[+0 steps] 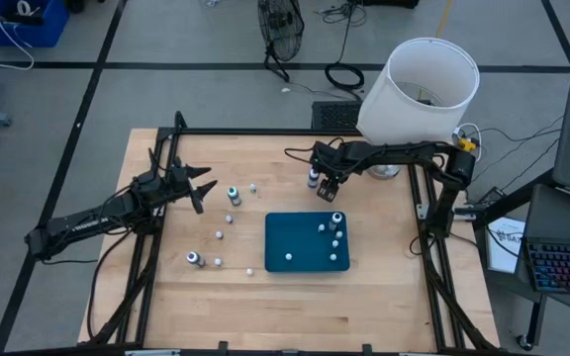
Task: Pick & Place food coloring
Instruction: Put the small orange food coloring bottle into the blue bin
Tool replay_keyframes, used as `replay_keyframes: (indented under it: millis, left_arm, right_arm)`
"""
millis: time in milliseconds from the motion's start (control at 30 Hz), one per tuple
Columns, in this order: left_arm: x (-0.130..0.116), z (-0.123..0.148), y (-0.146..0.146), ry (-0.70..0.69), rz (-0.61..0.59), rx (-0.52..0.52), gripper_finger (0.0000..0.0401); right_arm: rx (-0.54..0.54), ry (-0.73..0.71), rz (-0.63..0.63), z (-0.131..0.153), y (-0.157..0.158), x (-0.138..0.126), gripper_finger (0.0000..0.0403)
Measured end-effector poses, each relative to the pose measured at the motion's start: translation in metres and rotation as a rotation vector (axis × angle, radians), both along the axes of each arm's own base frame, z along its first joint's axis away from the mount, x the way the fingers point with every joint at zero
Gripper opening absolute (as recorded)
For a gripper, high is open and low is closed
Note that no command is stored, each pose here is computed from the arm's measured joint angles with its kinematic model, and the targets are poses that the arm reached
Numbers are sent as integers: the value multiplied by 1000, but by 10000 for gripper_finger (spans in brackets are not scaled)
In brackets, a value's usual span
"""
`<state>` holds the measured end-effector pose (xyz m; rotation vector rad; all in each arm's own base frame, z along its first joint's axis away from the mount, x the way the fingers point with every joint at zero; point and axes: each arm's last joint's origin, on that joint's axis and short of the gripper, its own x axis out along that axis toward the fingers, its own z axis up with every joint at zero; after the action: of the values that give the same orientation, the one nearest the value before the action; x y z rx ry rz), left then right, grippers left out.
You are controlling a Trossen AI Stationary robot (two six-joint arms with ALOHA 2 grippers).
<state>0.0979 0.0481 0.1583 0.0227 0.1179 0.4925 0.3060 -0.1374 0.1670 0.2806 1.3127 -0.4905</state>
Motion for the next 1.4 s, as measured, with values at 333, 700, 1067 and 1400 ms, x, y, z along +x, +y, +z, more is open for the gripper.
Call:
replay_keyframes:
  millis: [333,700,1067,1400]
  left_arm:
    - [0,0,0,0,0,0,225]
    - [0,0,0,0,0,0,225]
    - [0,0,0,0,-1,0,225]
    - [0,0,0,0,-1,0,225]
  right_arm:
    - [0,-6,-7,0,0,0,178]
    - [61,-34,42,1,3,2,40]
    - [11,-44,120,13,24,6,40]
    - [-118,-197,143,70,62,-3,40]
